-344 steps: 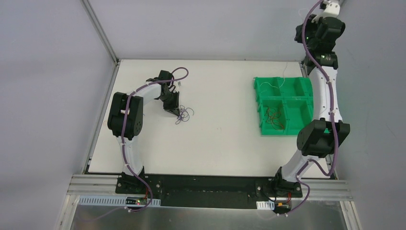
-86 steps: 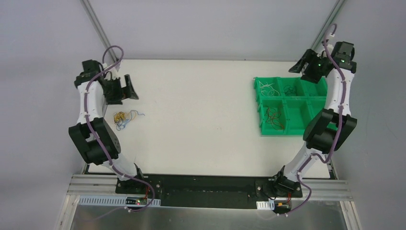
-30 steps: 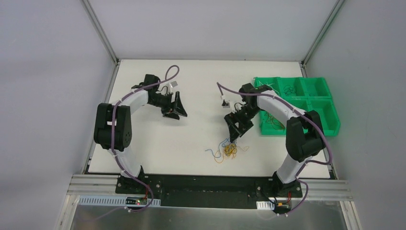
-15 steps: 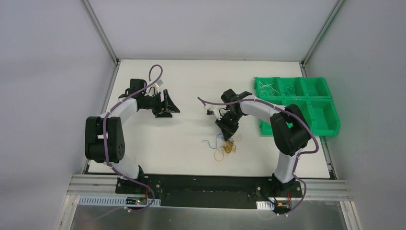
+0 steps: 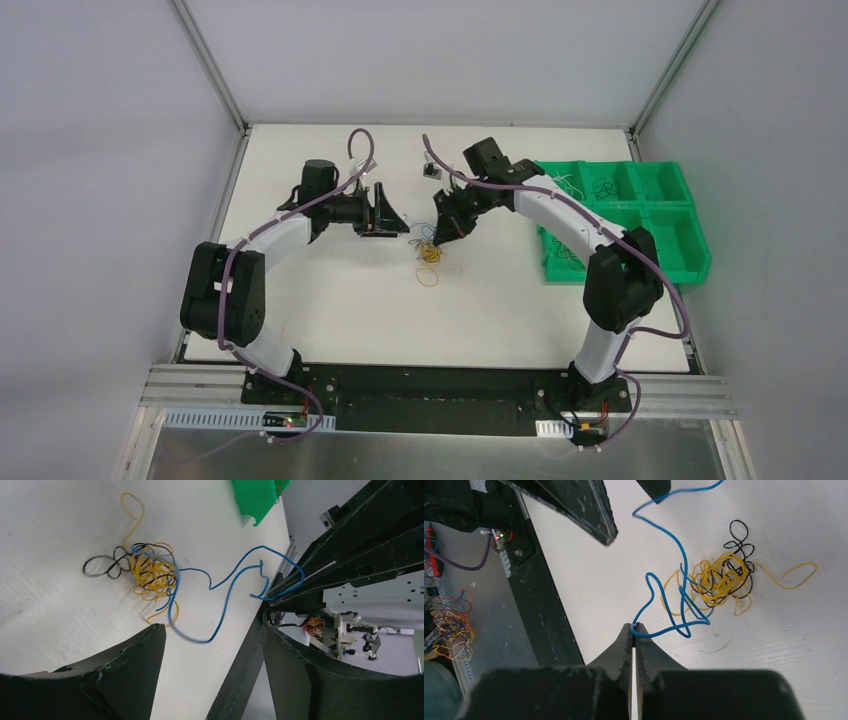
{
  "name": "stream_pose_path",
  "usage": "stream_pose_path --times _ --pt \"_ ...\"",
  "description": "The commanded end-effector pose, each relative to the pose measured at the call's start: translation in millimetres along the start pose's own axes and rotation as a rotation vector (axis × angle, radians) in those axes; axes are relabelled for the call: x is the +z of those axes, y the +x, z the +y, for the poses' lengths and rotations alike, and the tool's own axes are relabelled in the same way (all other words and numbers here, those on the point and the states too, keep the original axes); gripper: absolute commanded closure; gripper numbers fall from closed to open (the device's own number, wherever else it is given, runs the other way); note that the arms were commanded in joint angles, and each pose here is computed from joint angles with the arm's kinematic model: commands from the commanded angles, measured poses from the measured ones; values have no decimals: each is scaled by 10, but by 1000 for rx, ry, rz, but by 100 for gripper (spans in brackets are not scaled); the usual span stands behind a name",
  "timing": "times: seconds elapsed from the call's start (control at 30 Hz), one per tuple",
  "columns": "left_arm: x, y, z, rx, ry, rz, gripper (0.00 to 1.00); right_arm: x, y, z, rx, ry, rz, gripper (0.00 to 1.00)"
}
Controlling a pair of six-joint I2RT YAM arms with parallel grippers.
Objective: Untangle the cables
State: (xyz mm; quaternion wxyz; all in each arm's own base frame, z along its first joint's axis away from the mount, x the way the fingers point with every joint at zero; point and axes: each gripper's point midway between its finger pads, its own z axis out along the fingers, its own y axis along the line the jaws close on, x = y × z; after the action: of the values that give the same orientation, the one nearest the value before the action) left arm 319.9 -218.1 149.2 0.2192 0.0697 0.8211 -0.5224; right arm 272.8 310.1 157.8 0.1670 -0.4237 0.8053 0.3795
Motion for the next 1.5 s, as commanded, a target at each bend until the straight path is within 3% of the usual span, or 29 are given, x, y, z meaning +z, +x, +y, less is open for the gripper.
stream_pose_path --times 0.0,0.17,0.43,0.6,0.73,0.83,0.9,1.07,1.2,1.23,1.3,1.47 --pt "64 -125 -302 106 106 -39 29 -125 -231 238 9 -62 -66 100" --pt "110 -215 -248 79 95 -71 30 -291 -469 326 16 -45 -138 100" --pt "-160 -485 114 -15 -11 -246 26 -1078 -1171 323 100 33 -419 100" --pt "-193 -510 293 -117 -16 -265 26 -1286 -1426 471 112 17 -514 100" --pt "-56 -641 99 -101 53 -272 23 -1406 -1607 556 116 6 -565 100" --pt "97 -776 -117 -70 94 -271 5 -1463 -1695 595 110 3 -585 100" --pt "202 -898 -281 -65 132 -282 1 -1500 -1752 618 108 -1 -599 100" --pt "555 -980 -457 -112 184 -249 1 -1557 -1903 729 103 -28 -637 100" --pt "862 -806 -493 -125 218 -166 1 -1581 -1981 804 86 -33 -654 100" --pt "921 -709 -459 -132 219 -132 4 -1604 -2008 803 86 -25 -665 100" --pt "963 -506 -256 -195 184 -90 21 -1708 -2074 788 84 -7 -695 100" --pt "715 -158 89 -239 145 -62 85 -2071 -2207 668 96 45 -774 100"
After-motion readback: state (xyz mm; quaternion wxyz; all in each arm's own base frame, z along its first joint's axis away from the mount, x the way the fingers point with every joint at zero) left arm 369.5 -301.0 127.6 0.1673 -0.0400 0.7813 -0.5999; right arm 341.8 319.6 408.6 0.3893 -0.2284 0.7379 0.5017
